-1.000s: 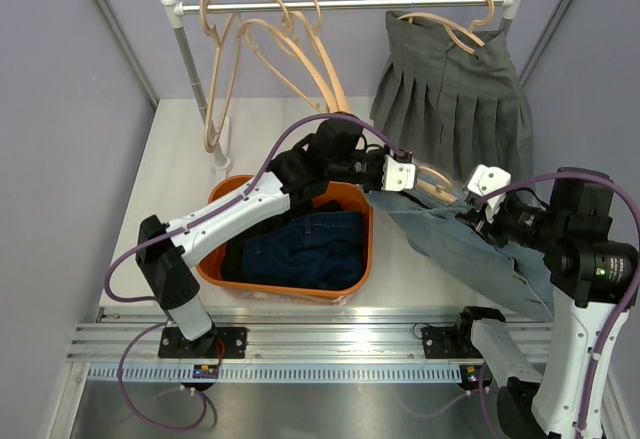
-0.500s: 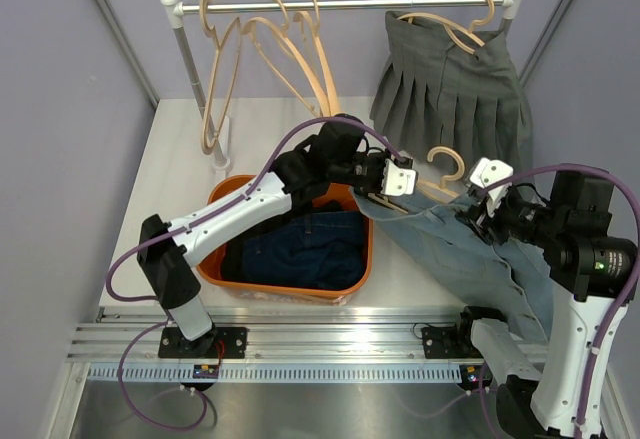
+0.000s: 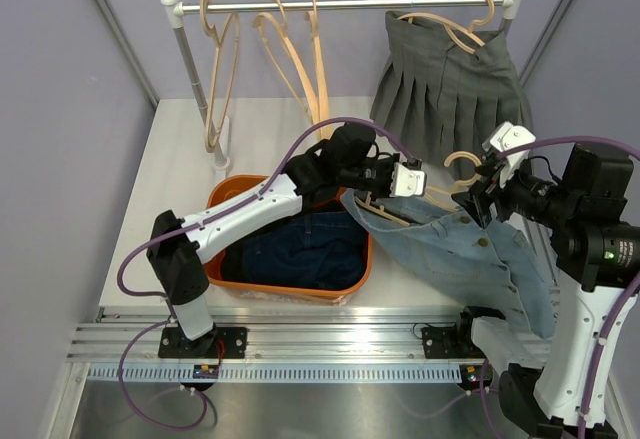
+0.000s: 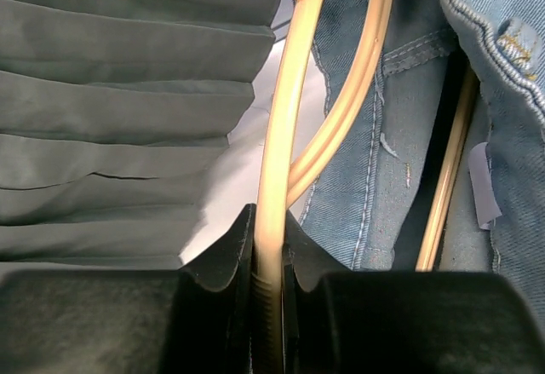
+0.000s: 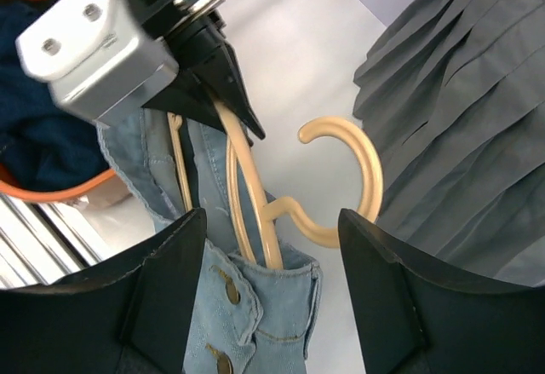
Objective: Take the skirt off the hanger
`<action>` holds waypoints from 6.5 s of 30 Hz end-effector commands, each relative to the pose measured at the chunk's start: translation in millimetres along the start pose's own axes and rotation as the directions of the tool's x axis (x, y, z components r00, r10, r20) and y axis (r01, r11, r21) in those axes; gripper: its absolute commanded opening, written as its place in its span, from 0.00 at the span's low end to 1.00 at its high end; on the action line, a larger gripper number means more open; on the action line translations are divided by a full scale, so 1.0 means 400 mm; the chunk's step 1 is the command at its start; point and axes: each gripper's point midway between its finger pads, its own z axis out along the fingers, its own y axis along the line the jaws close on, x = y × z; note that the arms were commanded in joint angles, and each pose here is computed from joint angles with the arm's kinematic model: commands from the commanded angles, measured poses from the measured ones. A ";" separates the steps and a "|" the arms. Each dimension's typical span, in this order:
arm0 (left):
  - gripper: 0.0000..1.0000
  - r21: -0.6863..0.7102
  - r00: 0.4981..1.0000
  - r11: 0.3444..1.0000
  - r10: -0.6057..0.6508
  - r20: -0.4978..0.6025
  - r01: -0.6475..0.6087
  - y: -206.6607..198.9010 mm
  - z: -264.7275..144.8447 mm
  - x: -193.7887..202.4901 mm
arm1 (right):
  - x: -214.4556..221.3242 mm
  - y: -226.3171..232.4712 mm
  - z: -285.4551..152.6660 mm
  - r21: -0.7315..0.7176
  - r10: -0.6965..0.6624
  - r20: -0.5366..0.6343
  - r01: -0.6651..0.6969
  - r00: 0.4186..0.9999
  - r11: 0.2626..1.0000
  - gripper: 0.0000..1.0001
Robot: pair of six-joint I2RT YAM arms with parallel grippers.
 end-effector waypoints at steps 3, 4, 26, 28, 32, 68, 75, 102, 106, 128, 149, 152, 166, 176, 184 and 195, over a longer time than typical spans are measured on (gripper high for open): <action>0.00 -0.112 0.980 0.991 0.087 0.177 -0.068 0.081 -0.035 -0.170 | 0.009 -0.084 0.025 0.148 0.168 -0.008 -0.165 0.986 0.975 0.71; 0.00 -0.113 0.981 0.991 0.085 0.175 -0.065 0.077 -0.035 -0.166 | 0.000 -0.099 0.021 0.173 0.169 0.004 -0.167 0.986 0.971 0.71; 0.00 -0.290 0.961 0.956 0.116 0.252 -0.039 0.140 -0.103 -0.228 | 0.010 -0.021 0.067 -0.212 0.250 0.019 -0.240 0.968 0.947 0.77; 0.00 -0.290 0.956 0.956 0.122 0.265 -0.041 0.142 -0.105 -0.240 | 0.015 -0.017 0.074 -0.239 0.226 0.032 -0.212 0.974 0.948 0.77; 0.00 -0.285 0.948 0.958 0.128 0.290 -0.042 0.146 -0.109 -0.263 | 0.028 -0.012 0.093 -0.312 0.230 0.028 -0.210 0.973 0.927 0.73; 0.00 -0.288 0.937 0.910 0.337 0.095 -0.298 0.215 -0.069 -0.244 | 0.160 0.012 0.086 -0.307 0.060 -0.177 -0.113 0.982 0.945 0.64; 0.00 -0.293 0.935 0.903 0.348 0.074 -0.313 0.216 -0.079 -0.237 | 0.141 0.029 0.086 -0.338 0.112 -0.161 -0.162 0.981 0.927 0.50; 0.84 -0.491 0.965 0.869 0.069 0.251 0.065 0.284 -0.174 -0.319 | 0.133 -0.083 0.069 -0.057 0.152 -0.159 -0.162 0.976 0.985 0.00; 0.85 -0.538 0.940 0.786 -0.159 0.301 0.305 0.306 -0.207 -0.292 | 0.139 -0.121 0.056 0.028 0.151 -0.166 -0.149 0.974 0.988 0.00; 0.62 -0.475 0.587 0.423 -0.762 0.273 0.771 0.292 -0.183 -0.043 | 0.107 -0.140 0.051 0.062 0.159 -0.126 -0.152 0.979 0.986 0.00; 0.00 -0.587 0.574 0.404 -0.808 0.130 0.702 0.260 -0.112 0.140 | 0.069 -0.144 0.040 0.082 0.150 -0.084 -0.143 0.985 0.986 0.00; 0.00 -0.681 0.603 0.366 -0.785 0.140 0.635 0.302 -0.155 0.173 | 0.078 -0.139 0.038 0.083 0.146 -0.095 -0.138 0.985 0.987 0.00; 0.00 -0.773 0.549 0.301 -0.833 0.073 0.558 0.309 -0.196 0.314 | 0.060 -0.131 0.030 0.084 0.132 -0.065 -0.126 0.989 0.988 0.00; 0.34 -0.694 0.557 0.298 -0.812 0.178 0.656 0.317 -0.218 0.245 | 0.048 -0.173 0.029 0.166 0.154 -0.042 -0.145 0.987 0.976 0.00; 0.65 -0.486 0.680 0.528 -0.701 0.213 0.697 0.300 -0.196 0.102 | 0.060 -0.185 0.066 0.140 0.236 -0.014 -0.232 0.972 0.963 0.00; 0.89 -0.349 0.964 0.903 -0.201 0.175 0.252 0.195 -0.203 -0.126 | 0.101 -0.225 0.119 0.085 0.187 -0.043 -0.183 0.981 0.979 0.00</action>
